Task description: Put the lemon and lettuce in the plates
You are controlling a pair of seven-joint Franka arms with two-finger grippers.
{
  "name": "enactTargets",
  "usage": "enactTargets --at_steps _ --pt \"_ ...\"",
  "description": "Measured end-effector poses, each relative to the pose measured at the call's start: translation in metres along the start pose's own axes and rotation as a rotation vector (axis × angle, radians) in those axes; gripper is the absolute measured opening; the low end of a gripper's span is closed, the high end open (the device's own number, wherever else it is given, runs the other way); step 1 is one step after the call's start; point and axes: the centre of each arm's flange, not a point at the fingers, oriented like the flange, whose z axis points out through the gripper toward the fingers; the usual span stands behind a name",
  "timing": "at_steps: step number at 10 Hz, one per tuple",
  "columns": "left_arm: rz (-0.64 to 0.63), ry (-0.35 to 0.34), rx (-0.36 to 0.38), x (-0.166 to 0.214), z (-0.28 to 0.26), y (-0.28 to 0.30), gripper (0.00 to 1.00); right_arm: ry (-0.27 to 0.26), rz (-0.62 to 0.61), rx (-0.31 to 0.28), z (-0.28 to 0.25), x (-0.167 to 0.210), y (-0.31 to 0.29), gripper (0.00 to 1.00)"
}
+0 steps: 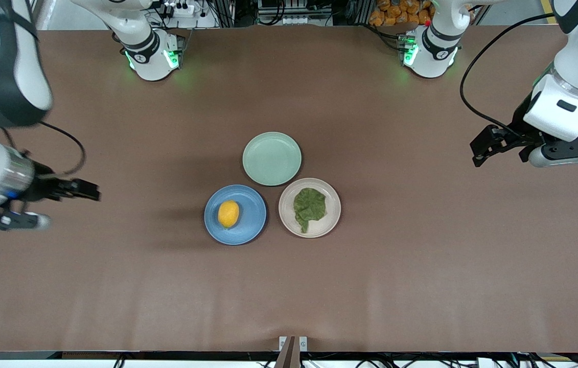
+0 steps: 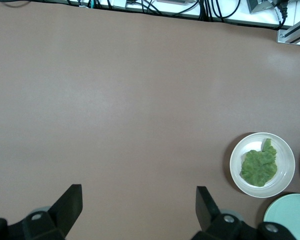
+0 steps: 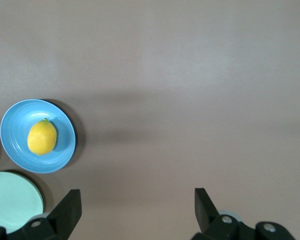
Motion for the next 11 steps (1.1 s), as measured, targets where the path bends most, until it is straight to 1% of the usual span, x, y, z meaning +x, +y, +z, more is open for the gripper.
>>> enactTargets --at_steps 1,3,6,11 --pt "-0.001 -0.006 0.003 -0.001 0.000 -0.001 1.00 0.017 0.000 -0.010 -0.027 -0.008 0.001 1.00" --pt "-0.004 -0.016 0.007 -0.001 0.001 -0.003 1.00 0.056 0.010 -0.018 -0.058 -0.020 0.006 1.00" --pt "-0.013 -0.030 0.014 -0.002 0.001 -0.009 1.00 0.021 0.022 -0.036 -0.073 -0.044 0.010 1.00" --pt "-0.004 -0.121 0.030 -0.016 -0.002 -0.006 1.00 0.011 0.016 -0.055 -0.059 -0.066 0.005 1.00"
